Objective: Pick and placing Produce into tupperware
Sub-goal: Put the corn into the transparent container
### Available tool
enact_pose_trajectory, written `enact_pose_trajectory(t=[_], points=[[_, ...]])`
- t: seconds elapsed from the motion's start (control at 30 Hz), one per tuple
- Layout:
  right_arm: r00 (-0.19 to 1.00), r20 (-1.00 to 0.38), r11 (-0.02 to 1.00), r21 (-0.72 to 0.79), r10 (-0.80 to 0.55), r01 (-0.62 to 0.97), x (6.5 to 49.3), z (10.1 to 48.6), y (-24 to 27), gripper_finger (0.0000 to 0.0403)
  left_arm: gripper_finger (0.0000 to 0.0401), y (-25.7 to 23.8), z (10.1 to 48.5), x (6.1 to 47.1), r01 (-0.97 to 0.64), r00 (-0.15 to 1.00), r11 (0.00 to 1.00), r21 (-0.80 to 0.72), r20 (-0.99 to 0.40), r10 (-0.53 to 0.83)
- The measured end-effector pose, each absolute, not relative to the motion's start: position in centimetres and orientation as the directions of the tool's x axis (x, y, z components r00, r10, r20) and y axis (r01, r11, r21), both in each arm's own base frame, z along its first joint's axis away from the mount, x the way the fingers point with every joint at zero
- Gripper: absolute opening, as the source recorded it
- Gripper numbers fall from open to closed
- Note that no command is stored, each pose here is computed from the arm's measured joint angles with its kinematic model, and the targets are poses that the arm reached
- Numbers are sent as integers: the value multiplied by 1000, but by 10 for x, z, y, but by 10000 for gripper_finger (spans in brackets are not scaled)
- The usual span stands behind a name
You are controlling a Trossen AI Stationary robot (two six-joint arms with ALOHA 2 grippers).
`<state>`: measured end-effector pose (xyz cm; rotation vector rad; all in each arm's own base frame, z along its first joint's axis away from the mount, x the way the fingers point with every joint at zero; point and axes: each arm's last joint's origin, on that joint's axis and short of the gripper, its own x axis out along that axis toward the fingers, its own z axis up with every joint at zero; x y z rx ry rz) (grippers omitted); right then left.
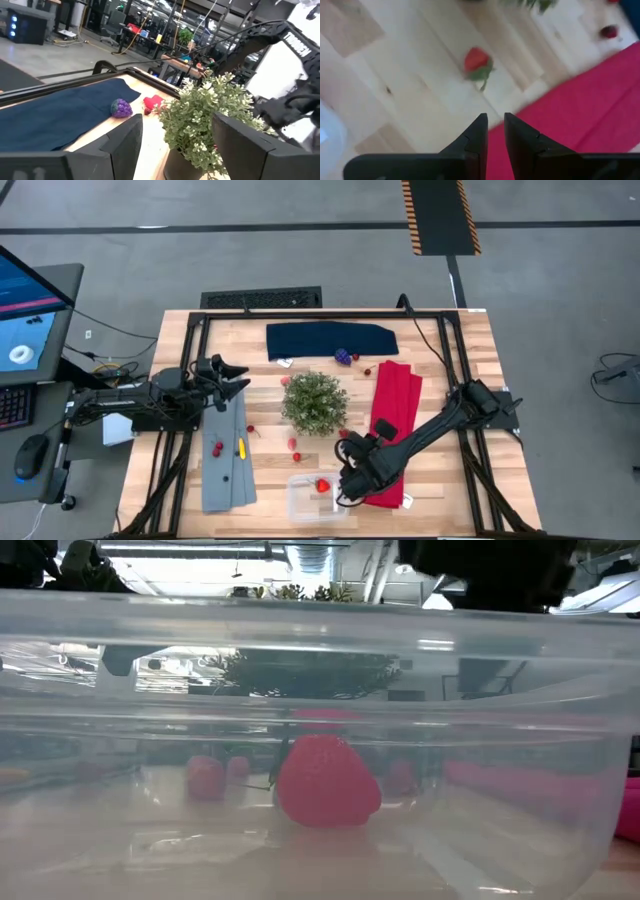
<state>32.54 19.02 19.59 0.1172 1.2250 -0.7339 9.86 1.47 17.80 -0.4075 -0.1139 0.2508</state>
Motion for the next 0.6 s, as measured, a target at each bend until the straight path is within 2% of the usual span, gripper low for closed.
enact_pose_trajectory(t=[0.13,0.2,0.3,0.4,0.6], points=[[102,-874,745,-339,-476,574,312,186,187,85,229,14,178,99,-198,969,893,-404,60,241],[141,-877,762,-308,-460,569,305,190,187,85,229,14,178,99,-182,973,897,-403,60,224],[257,-885,837,-221,-388,501,295,197,192,85,229,13,178,99,-159,978,904,-397,64,200],[421,-866,916,-95,-269,391,282,213,200,85,229,12,178,99,-150,980,919,-364,64,186],[714,-690,965,86,-120,246,244,242,206,85,229,6,181,100,-53,992,959,-277,91,81]])
